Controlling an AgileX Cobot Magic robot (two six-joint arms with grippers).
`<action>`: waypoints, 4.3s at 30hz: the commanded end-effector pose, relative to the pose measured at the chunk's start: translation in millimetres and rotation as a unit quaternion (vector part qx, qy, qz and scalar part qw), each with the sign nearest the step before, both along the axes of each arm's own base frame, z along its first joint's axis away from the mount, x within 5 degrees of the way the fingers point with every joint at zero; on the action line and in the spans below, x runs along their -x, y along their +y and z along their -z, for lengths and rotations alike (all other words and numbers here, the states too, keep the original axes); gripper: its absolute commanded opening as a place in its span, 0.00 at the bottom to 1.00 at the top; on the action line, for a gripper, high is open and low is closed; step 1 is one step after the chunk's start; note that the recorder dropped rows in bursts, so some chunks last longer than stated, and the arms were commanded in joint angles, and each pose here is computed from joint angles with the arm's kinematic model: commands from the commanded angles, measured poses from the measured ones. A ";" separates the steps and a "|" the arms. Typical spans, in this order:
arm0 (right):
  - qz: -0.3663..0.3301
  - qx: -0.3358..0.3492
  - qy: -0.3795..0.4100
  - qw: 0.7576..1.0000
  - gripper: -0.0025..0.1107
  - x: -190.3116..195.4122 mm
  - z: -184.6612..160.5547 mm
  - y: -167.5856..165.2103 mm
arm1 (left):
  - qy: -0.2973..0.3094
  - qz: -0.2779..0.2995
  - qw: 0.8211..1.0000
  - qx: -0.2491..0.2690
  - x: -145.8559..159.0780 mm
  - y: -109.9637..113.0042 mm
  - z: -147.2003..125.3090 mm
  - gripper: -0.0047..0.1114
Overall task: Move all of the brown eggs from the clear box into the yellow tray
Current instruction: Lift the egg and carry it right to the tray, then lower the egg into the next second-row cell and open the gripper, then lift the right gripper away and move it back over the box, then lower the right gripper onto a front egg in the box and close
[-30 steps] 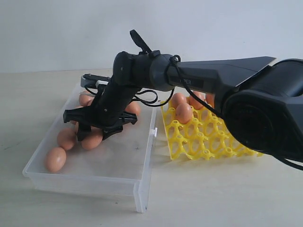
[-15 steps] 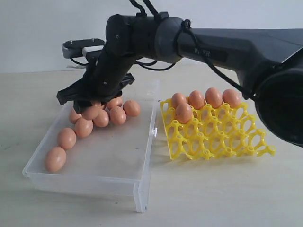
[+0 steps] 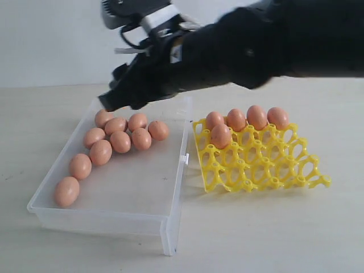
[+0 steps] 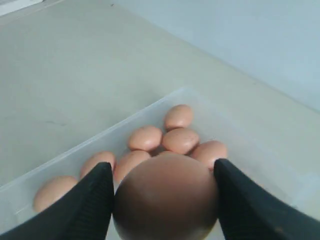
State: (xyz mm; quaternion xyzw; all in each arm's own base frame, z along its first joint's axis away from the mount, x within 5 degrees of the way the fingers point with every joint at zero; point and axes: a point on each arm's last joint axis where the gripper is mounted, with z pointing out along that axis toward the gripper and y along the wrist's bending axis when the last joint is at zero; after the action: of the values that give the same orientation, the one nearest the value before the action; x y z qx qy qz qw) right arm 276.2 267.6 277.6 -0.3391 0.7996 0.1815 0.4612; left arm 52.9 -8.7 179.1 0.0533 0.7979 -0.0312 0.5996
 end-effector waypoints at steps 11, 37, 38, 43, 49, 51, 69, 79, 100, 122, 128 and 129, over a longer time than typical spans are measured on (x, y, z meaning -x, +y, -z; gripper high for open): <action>0.205 0.017 0.019 0.978 0.02 -33.5 49.4 -151.9 | -0.009 -0.002 1.000 0.002 0.1 0.2 -2.5 0.04; 0.223 0.036 0.061 0.972 0.02 -76.1 114.4 -146.7 | -0.010 -0.001 1.000 0.001 0.1 0.2 -2.5 0.04; 0.221 0.036 0.061 0.973 0.02 -76.8 114.9 -145.2 | -0.010 -0.001 1.000 0.001 0.1 0.2 -2.5 0.04; 0.220 0.044 0.074 0.972 0.02 -77.8 123.3 -143.8 | -0.010 -0.001 1.000 0.001 0.1 0.2 -2.5 0.04; 0.219 0.049 0.081 0.971 0.02 -77.9 128.5 -143.7 | -0.009 -0.002 1.000 0.002 0.1 0.2 -2.5 0.04; 0.219 0.050 0.084 0.971 0.02 -78.0 130.9 -143.7 | -0.009 -0.002 1.000 0.002 0.1 0.2 -2.5 0.04; 0.217 0.057 0.088 0.971 0.05 -78.4 135.2 -143.5 | -0.009 -0.002 1.000 0.002 0.1 0.2 -2.5 0.04; 0.206 0.067 0.076 0.973 0.46 -79.0 134.5 -143.3 | -0.009 -0.002 1.000 0.002 0.1 0.2 -2.5 0.04; 0.212 0.044 0.091 0.972 0.51 -73.1 99.2 -135.0 | -0.009 -0.002 1.000 0.002 0.1 0.2 -2.5 0.04; -0.061 0.081 0.331 0.938 0.44 -62.0 63.0 73.4 | -0.009 -0.002 1.000 0.002 0.1 0.2 -2.5 0.04; -0.054 0.028 0.459 0.886 0.44 -80.9 105.0 114.5 | -0.009 -0.002 1.000 0.002 0.1 0.2 -2.5 0.04; -0.059 0.012 0.478 0.877 0.44 -82.9 113.8 120.9 | -0.009 -0.002 1.000 0.002 0.1 0.2 -2.5 0.04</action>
State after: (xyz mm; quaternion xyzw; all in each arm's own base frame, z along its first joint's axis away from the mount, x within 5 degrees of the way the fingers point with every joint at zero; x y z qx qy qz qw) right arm 359.3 378.3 169.5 -0.2780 0.9094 0.3076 0.0336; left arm 52.9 -8.7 179.1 0.0533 0.7979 -0.0312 0.5996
